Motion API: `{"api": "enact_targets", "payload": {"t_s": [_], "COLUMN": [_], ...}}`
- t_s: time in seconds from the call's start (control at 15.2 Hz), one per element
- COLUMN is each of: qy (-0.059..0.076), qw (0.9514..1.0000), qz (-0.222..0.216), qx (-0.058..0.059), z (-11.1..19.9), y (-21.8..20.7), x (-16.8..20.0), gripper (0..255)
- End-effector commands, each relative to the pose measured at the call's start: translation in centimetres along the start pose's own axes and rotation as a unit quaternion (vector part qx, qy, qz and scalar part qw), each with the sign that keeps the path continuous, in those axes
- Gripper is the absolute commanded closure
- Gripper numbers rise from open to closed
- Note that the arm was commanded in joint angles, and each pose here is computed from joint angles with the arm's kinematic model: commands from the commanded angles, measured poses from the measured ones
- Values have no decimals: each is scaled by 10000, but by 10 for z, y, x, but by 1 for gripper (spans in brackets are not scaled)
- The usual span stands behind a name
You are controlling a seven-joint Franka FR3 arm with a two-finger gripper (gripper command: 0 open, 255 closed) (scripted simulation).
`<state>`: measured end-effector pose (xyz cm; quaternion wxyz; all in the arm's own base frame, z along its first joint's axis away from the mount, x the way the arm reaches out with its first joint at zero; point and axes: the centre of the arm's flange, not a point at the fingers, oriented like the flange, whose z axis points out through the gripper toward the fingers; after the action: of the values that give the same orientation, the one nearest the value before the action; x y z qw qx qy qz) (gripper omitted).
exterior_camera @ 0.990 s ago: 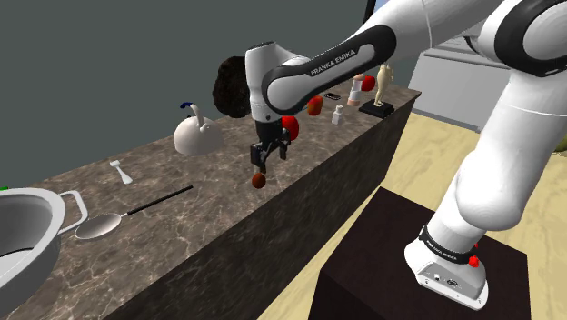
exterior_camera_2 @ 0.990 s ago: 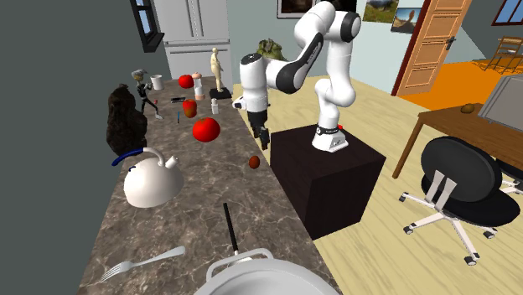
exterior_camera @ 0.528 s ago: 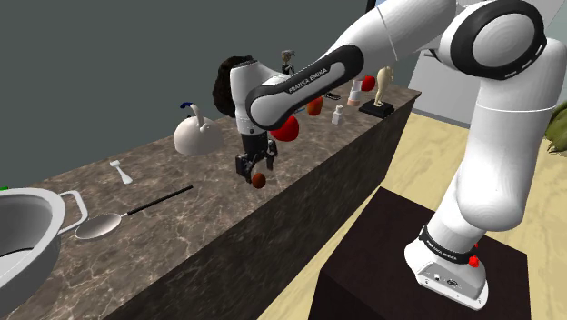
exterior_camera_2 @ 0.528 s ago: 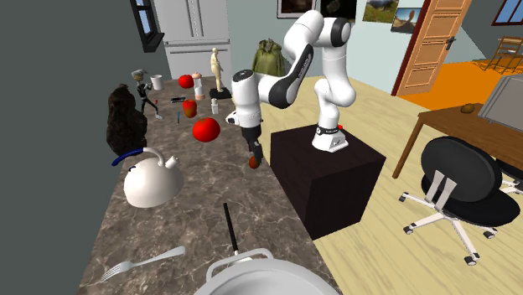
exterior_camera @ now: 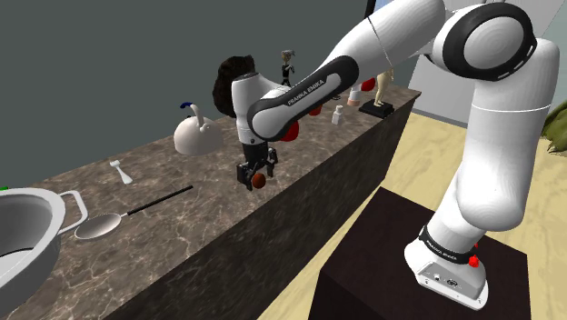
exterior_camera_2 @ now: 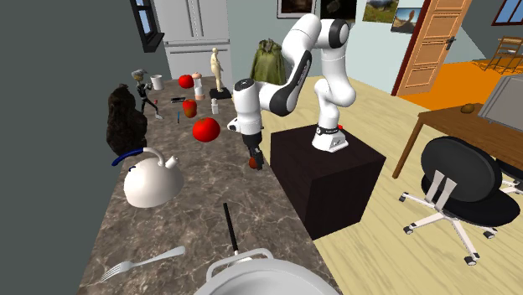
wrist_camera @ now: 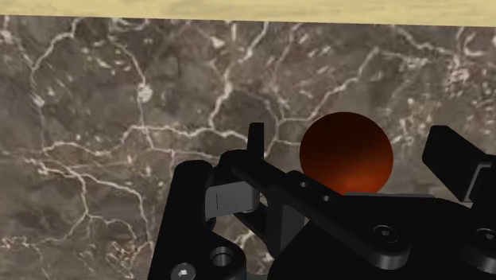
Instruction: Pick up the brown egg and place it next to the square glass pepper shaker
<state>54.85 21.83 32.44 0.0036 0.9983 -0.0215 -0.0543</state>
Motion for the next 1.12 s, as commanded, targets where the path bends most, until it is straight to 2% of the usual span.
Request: {"api": "enact_targets", "payload": {"t_s": [0.0, 0.2, 0.26, 0.86, 1.06], "qy": [1, 1, 1, 1, 1], "qw": [10000, 10000, 10000, 10000, 10000], "qz": [0, 0, 0, 0, 0], "qx": [0, 0, 0, 0, 0], "z": [0, 0, 0, 0, -15], "y": [0, 0, 0, 0, 0], "x": [0, 0, 0, 0, -2], "gripper": [0, 0, 255, 255, 255]}}
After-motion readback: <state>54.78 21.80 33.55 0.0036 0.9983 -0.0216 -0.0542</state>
